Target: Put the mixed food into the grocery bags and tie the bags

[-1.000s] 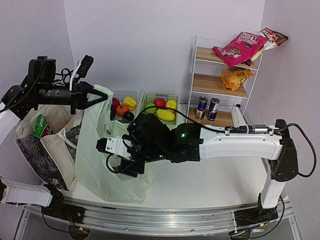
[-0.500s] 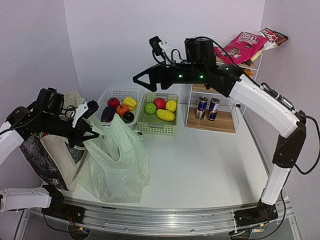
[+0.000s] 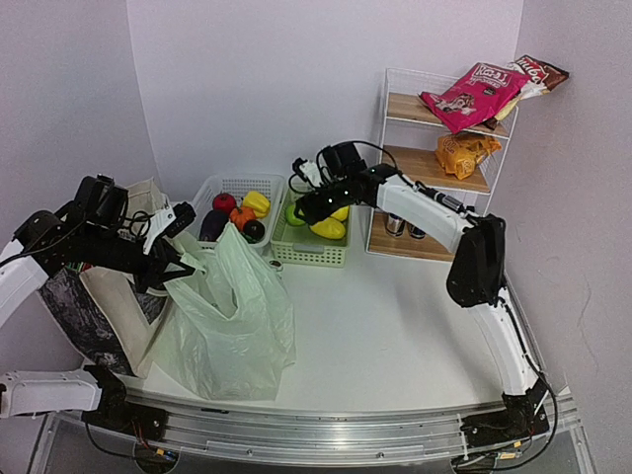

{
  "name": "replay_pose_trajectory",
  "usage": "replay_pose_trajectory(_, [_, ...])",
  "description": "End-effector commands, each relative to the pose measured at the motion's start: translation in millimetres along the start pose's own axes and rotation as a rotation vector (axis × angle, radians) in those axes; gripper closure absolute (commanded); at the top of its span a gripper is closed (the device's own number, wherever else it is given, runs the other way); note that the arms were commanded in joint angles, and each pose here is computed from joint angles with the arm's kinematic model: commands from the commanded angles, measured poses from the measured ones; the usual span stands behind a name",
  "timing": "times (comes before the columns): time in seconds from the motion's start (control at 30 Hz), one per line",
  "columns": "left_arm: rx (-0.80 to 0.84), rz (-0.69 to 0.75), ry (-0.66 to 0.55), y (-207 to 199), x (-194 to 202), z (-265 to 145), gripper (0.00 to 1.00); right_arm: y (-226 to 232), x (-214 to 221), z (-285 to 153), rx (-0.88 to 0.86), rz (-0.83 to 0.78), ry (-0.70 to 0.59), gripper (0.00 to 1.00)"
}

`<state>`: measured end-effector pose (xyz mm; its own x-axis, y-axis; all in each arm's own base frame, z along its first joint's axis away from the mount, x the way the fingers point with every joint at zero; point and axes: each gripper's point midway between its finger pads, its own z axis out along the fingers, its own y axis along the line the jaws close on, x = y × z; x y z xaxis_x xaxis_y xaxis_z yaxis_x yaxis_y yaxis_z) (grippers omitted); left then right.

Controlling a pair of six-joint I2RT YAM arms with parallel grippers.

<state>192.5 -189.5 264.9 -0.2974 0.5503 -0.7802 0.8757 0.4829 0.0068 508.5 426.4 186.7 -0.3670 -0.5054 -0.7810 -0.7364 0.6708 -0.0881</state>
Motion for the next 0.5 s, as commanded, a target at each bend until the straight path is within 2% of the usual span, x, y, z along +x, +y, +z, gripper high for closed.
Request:
replay_pose_trajectory(0.0, [0.004,-0.010,0.019,3,1,5,1.00,-32,-3,12,0.069,-0.037,-0.013,0.26])
replay_pose_trajectory(0.27, [0.019,-0.035,0.052,6,5,16,1.00,-43,44,71,0.073,-0.073,0.035,0.27])
replay_pose_trajectory(0.47, [0.023,-0.051,0.080,10,9,26,1.00,-58,69,96,0.106,-0.122,0.057,0.26])
